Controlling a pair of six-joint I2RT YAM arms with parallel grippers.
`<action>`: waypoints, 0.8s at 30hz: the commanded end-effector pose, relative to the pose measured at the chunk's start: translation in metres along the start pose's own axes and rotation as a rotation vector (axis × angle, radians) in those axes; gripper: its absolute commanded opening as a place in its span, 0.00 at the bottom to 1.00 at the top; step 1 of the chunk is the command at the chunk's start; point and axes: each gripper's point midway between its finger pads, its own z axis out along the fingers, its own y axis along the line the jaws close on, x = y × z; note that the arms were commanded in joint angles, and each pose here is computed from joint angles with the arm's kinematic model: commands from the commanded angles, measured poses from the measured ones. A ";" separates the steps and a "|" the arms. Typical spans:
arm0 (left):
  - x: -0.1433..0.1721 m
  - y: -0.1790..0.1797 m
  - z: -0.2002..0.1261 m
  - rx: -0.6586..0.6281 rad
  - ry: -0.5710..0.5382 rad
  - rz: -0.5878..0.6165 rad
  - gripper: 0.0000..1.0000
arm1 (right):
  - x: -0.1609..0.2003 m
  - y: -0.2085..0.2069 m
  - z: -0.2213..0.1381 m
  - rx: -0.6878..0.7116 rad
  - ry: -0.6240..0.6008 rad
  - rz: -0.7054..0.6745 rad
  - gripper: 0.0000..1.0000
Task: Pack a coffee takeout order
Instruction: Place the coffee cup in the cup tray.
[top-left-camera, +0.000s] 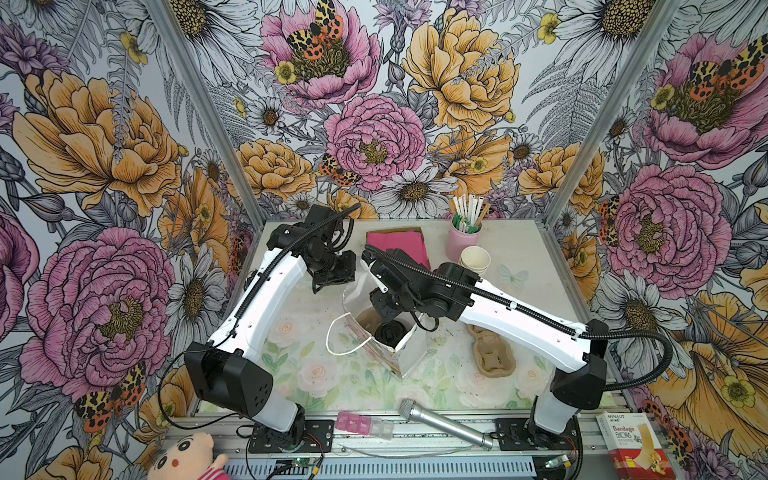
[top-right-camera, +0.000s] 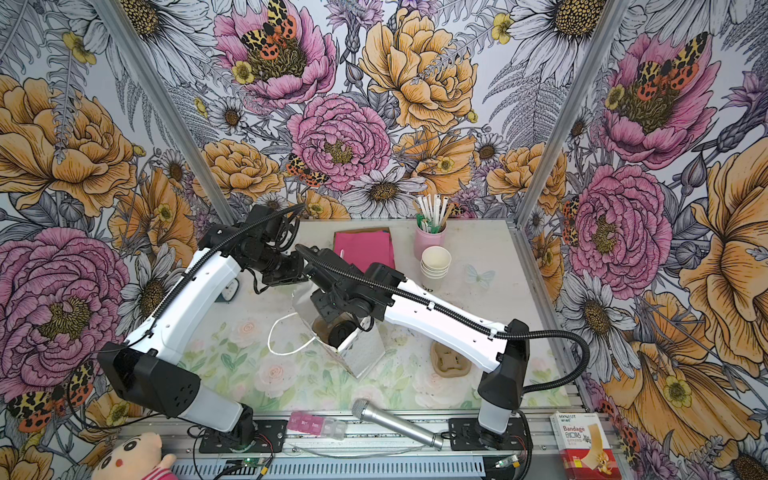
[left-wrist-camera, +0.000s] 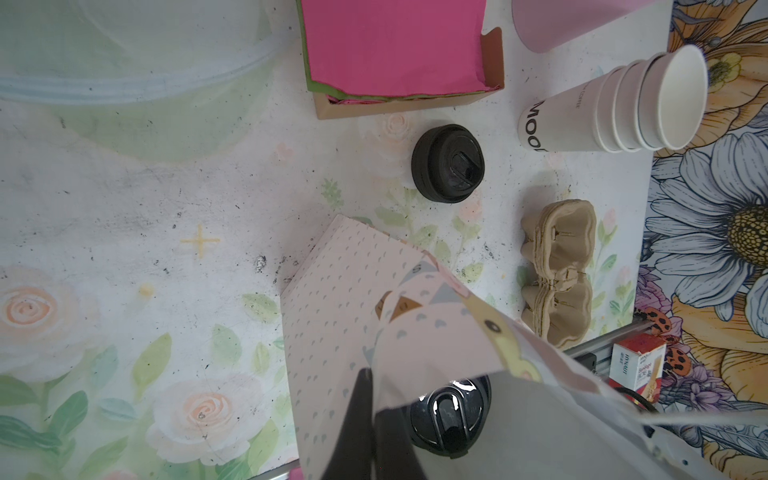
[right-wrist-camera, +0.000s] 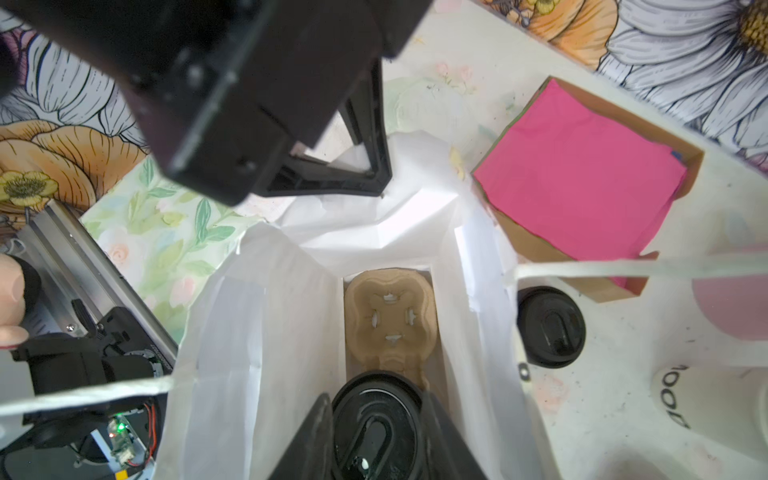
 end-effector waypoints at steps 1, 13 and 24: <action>-0.004 0.001 0.000 -0.026 -0.014 0.022 0.00 | -0.027 0.002 -0.038 -0.040 -0.105 -0.009 0.23; -0.006 0.001 0.000 -0.029 -0.015 0.022 0.00 | -0.093 -0.037 -0.156 0.071 -0.452 0.043 0.08; -0.006 0.000 0.001 -0.027 -0.015 0.025 0.00 | -0.071 -0.209 -0.197 0.408 -0.502 0.331 0.39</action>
